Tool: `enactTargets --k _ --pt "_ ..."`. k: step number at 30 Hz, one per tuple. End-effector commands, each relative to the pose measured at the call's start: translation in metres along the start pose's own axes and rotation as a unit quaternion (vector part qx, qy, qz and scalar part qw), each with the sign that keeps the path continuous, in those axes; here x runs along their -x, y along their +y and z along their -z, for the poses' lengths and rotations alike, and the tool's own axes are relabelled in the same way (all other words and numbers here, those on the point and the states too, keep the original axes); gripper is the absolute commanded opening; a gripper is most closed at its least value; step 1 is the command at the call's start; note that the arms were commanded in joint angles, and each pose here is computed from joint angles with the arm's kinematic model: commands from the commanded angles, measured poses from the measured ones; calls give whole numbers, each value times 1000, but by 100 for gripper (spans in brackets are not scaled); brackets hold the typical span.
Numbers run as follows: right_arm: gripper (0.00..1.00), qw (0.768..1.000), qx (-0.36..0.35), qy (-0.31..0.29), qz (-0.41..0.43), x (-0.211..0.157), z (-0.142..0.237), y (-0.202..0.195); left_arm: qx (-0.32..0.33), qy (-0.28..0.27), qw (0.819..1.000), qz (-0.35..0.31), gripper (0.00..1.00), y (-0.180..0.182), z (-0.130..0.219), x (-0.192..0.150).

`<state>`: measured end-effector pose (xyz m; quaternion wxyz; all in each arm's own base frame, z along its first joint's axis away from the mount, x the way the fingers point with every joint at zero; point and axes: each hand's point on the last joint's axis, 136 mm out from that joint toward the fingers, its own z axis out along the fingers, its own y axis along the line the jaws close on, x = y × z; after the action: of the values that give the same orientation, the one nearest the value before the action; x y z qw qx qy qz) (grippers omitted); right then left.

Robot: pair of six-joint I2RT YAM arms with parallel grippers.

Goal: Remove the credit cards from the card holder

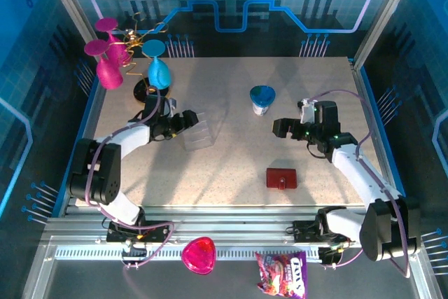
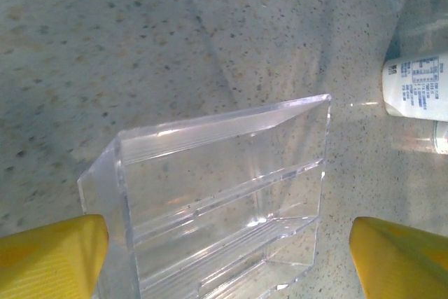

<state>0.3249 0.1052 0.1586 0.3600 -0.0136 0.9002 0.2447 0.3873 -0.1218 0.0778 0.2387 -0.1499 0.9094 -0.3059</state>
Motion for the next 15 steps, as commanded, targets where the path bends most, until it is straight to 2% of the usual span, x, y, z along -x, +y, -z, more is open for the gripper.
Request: enactTargets --k 1,9,15 --pt "100 1000 24 -5 -17 -1 5 6 -35 0 998 -43 90 -25 -8 8" --pt "100 999 29 -1 -27 -5 4 6 -56 22 995 -80 90 -56 -28 1" --pt "100 999 25 3 -30 -9 5 4 -74 45 993 -79 89 -79 -38 -14"
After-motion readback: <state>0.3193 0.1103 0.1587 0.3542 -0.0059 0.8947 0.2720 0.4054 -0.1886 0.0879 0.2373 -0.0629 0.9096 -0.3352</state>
